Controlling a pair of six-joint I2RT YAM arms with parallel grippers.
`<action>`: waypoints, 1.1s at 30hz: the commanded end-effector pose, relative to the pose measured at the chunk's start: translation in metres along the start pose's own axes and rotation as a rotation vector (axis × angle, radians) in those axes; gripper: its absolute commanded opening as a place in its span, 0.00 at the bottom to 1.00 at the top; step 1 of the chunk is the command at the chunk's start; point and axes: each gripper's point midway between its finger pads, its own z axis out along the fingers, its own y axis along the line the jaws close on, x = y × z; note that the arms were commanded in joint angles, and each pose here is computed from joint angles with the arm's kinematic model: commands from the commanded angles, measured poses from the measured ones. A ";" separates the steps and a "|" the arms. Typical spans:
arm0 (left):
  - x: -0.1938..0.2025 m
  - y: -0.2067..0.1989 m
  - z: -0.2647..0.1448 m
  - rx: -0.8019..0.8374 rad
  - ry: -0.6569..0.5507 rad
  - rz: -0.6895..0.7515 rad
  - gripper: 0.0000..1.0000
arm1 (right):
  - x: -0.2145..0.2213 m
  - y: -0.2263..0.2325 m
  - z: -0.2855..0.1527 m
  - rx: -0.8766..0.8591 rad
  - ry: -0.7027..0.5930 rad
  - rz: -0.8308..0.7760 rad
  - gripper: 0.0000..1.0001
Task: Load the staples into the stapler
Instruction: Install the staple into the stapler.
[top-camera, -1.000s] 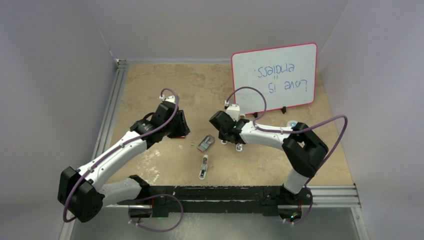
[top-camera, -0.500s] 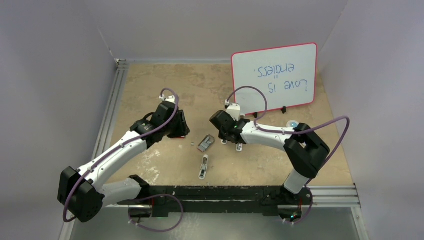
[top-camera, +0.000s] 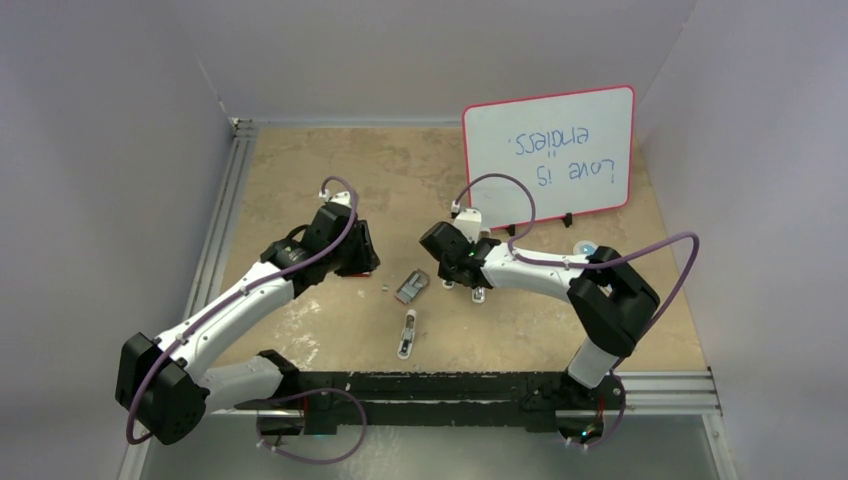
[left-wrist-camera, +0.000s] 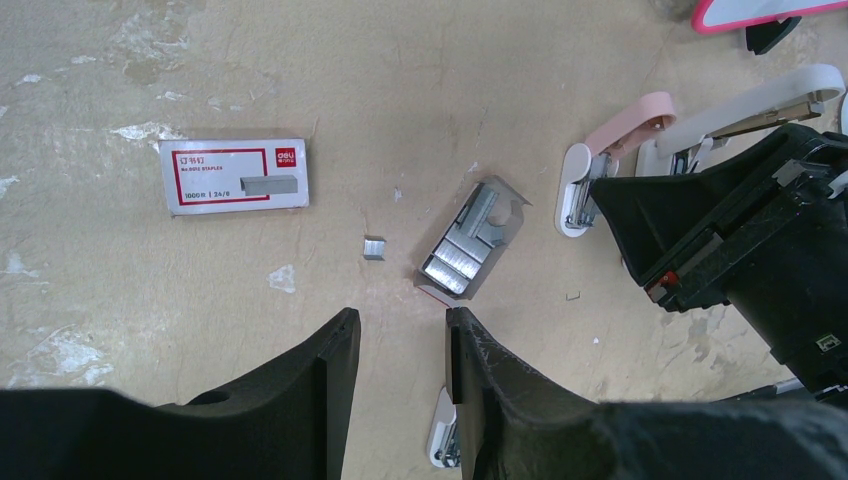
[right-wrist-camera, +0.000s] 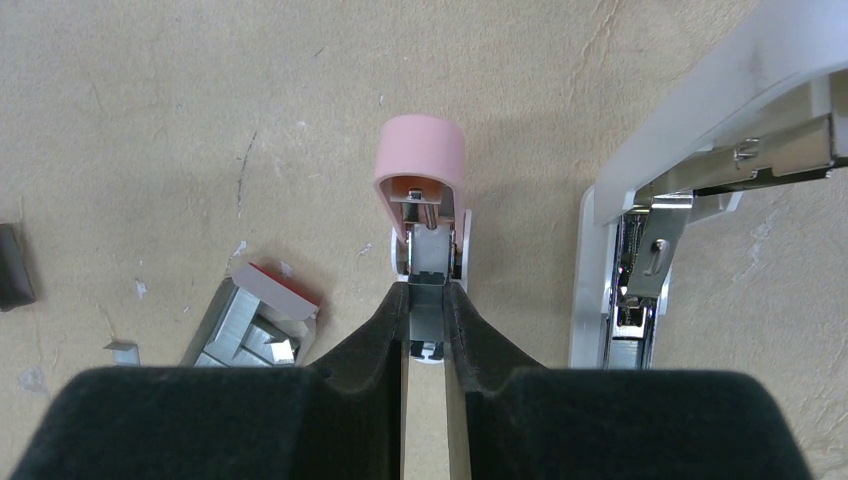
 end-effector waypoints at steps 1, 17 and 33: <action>-0.008 -0.002 0.001 0.015 -0.029 0.004 0.36 | -0.003 -0.006 -0.003 0.024 -0.015 0.020 0.11; -0.009 -0.002 0.000 0.015 -0.034 0.004 0.36 | -0.013 0.002 -0.008 -0.012 -0.043 0.033 0.11; -0.009 -0.001 0.001 0.013 -0.033 0.004 0.36 | -0.010 0.002 -0.004 -0.008 -0.039 0.025 0.11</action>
